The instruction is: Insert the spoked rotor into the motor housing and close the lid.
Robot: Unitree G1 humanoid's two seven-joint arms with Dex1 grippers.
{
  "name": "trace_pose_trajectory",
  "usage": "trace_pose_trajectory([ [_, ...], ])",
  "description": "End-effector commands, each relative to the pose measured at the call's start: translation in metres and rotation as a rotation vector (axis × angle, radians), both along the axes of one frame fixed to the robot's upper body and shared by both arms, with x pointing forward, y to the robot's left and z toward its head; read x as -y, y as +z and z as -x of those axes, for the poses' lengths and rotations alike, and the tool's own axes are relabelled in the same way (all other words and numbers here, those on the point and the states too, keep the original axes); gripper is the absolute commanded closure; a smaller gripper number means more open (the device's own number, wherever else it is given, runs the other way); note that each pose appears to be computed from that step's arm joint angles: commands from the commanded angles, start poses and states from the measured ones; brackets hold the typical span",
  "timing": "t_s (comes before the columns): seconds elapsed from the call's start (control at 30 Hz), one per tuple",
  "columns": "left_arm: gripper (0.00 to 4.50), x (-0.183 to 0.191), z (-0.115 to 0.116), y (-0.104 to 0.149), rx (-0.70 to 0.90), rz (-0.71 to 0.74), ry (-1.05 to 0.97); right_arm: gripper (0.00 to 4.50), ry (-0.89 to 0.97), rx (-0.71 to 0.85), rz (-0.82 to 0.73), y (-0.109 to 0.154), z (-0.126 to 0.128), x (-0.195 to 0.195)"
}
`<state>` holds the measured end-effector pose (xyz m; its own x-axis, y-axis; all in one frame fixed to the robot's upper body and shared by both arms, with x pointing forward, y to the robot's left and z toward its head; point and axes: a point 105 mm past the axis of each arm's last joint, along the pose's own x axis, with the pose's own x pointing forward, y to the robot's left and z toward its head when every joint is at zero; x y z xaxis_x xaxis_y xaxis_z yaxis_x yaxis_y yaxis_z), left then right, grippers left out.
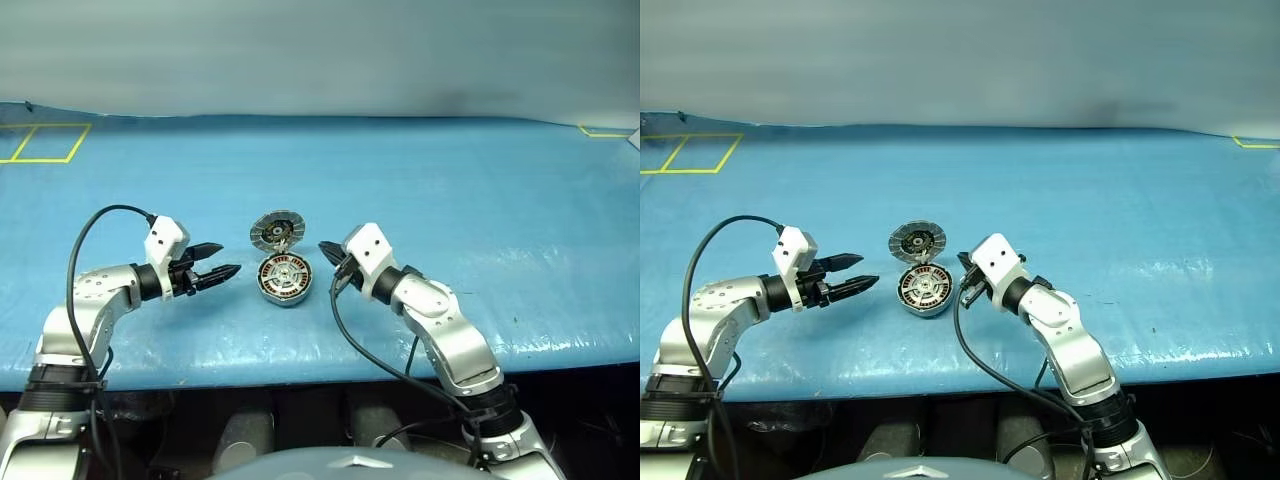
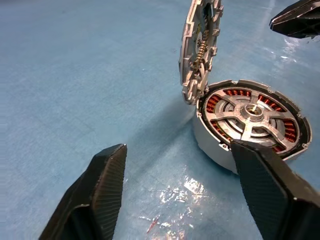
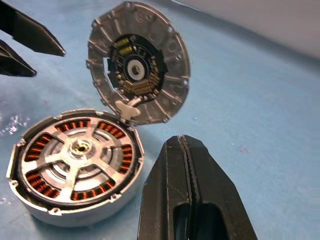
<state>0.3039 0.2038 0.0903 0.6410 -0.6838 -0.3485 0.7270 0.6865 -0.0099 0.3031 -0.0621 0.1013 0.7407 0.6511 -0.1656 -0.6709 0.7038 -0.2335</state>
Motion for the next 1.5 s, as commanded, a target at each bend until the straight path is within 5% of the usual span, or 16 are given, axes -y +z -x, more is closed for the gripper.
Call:
trace_pose_trajectory([
  [0.03, 2.52, -0.004, -0.01, 0.016, 0.083, -0.018, 0.06, 4.5, -0.045, 0.036, 0.002, 0.009, -0.003, 0.009],
  [0.23, 4.47, -0.005, -0.03, 0.017, 0.116, -0.025, 0.169, 4.5, -0.046, 0.012, 0.054, 0.0, 0.0, 0.013],
  [0.43, 4.47, 0.003, -0.048, 0.029, 0.173, 0.025, 0.204, 4.5, -0.027, -0.009, 0.063, -0.006, 0.006, 0.011],
  [0.63, 4.47, 0.027, -0.064, 0.061, 0.194, 0.276, 0.174, 4.5, -0.026, -0.012, 0.07, -0.008, 0.006, 0.01],
  [0.87, 4.47, 0.047, -0.081, 0.071, 0.195, 0.317, 0.12, 4.5, -0.033, -0.006, 0.075, -0.008, 0.006, 0.011],
  [1.1, 4.47, 0.076, -0.071, 0.072, 0.051, 0.486, -0.065, 4.5, -0.04, -0.009, 0.071, -0.009, 0.009, 0.013],
  [1.5, 4.47, 0.089, -0.061, 0.05, -0.058, 0.359, -0.175, 4.5, -0.062, -0.004, 0.067, -0.008, 0.01, 0.015],
])
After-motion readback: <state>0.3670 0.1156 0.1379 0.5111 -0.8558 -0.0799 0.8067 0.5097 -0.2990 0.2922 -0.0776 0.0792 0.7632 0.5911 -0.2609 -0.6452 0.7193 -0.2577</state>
